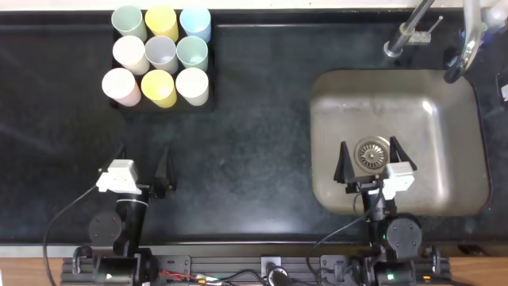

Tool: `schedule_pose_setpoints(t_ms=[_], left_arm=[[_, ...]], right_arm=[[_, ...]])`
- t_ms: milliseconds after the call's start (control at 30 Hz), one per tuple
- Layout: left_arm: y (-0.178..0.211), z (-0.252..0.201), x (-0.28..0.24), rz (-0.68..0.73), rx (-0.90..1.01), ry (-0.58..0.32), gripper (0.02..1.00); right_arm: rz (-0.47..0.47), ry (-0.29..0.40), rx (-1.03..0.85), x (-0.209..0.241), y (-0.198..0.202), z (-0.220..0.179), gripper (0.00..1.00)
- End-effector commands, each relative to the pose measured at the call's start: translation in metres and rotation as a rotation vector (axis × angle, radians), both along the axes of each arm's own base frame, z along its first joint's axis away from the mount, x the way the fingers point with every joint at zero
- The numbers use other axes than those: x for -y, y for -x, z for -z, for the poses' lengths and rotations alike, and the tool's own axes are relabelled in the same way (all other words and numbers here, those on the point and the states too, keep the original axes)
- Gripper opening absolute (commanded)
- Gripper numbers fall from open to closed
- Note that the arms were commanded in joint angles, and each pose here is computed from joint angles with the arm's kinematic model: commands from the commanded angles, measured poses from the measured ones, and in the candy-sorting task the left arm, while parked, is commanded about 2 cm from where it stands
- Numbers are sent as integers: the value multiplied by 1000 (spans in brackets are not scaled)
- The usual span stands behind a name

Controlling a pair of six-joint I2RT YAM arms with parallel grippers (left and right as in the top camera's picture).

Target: Store Cups

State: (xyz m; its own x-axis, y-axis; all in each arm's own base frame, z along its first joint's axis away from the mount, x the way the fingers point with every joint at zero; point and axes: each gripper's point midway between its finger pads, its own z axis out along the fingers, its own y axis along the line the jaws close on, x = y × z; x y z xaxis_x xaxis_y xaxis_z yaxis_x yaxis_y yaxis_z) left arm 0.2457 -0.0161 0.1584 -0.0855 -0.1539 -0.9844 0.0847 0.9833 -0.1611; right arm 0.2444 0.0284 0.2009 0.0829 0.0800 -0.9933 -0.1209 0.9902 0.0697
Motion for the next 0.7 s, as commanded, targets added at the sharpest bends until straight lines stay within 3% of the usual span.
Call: schedule_pose_setpoints(t_ms=[33, 700], left_arm=[[1, -1, 3, 17, 5, 12, 1000], [1, -1, 3, 17, 5, 11, 1000]], right_arm=[[37, 9, -61, 7, -1, 19, 998], [30, 14, -101, 5, -1, 28, 998]])
